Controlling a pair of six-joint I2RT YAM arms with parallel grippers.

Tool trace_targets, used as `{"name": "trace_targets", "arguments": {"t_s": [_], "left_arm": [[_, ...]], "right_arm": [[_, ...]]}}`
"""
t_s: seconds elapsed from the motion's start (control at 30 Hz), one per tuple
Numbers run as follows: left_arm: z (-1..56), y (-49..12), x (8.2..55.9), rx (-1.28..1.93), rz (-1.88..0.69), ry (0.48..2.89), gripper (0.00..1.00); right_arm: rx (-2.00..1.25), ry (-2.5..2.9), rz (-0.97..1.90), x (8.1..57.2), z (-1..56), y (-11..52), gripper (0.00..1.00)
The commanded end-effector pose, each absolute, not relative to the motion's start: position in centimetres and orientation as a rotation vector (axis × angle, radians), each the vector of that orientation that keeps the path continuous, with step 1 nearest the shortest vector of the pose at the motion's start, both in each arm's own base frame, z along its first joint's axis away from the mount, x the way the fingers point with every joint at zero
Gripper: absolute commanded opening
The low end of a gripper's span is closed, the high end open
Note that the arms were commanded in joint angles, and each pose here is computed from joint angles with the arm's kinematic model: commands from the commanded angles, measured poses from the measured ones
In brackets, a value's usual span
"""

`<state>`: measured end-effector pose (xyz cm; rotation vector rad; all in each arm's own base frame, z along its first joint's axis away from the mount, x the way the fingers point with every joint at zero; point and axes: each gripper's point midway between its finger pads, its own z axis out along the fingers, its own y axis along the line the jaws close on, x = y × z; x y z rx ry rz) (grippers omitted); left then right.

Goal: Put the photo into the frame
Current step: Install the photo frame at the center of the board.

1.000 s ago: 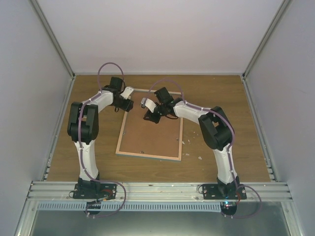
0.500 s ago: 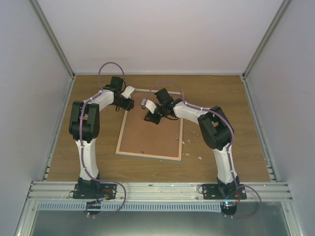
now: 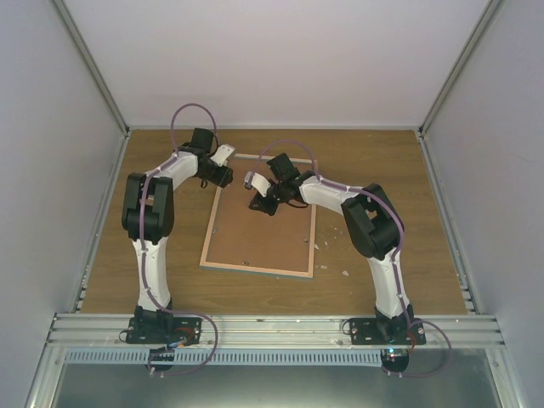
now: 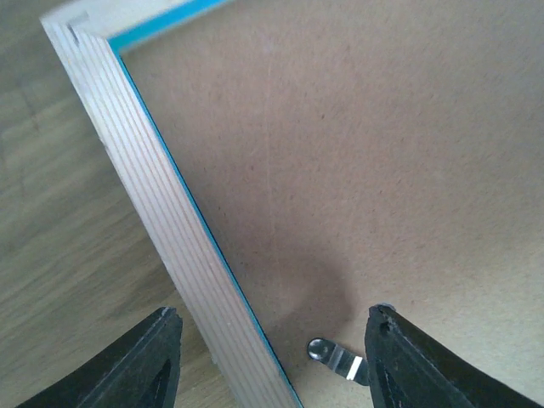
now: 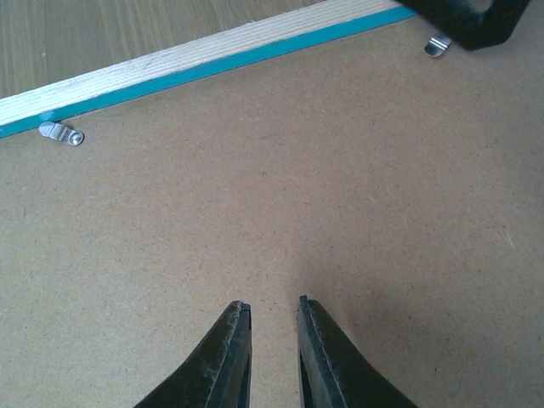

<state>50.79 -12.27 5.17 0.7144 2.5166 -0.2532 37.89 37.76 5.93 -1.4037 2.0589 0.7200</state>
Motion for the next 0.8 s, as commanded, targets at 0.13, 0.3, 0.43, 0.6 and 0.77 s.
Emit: {"name": "trace_targets", "arguments": {"t_s": [0.13,0.3,0.43,0.6,0.77], "left_arm": [[2.5,-11.0,50.0,0.788,-0.177,2.555,0.57],[1.7,-9.7,49.6,0.813,-0.112,2.556,0.50],[1.3,-9.6,49.3,0.842,-0.135,2.542,0.46],[0.1,-9.5,48.5,0.886,-0.187,2.536,0.37],[-1.3,-8.8,47.8,0.918,-0.193,2.539,0.29]], "right_arm": [[-1.420,2.059,0.730,37.6,4.8,37.8,0.18],[-1.411,2.068,0.729,37.8,4.6,37.5,0.18],[-1.405,2.076,0.729,38.0,4.5,37.2,0.18],[-1.392,2.083,0.725,38.3,4.4,36.7,0.18],[-1.384,2.086,0.726,38.5,4.5,36.3,0.17]]}}
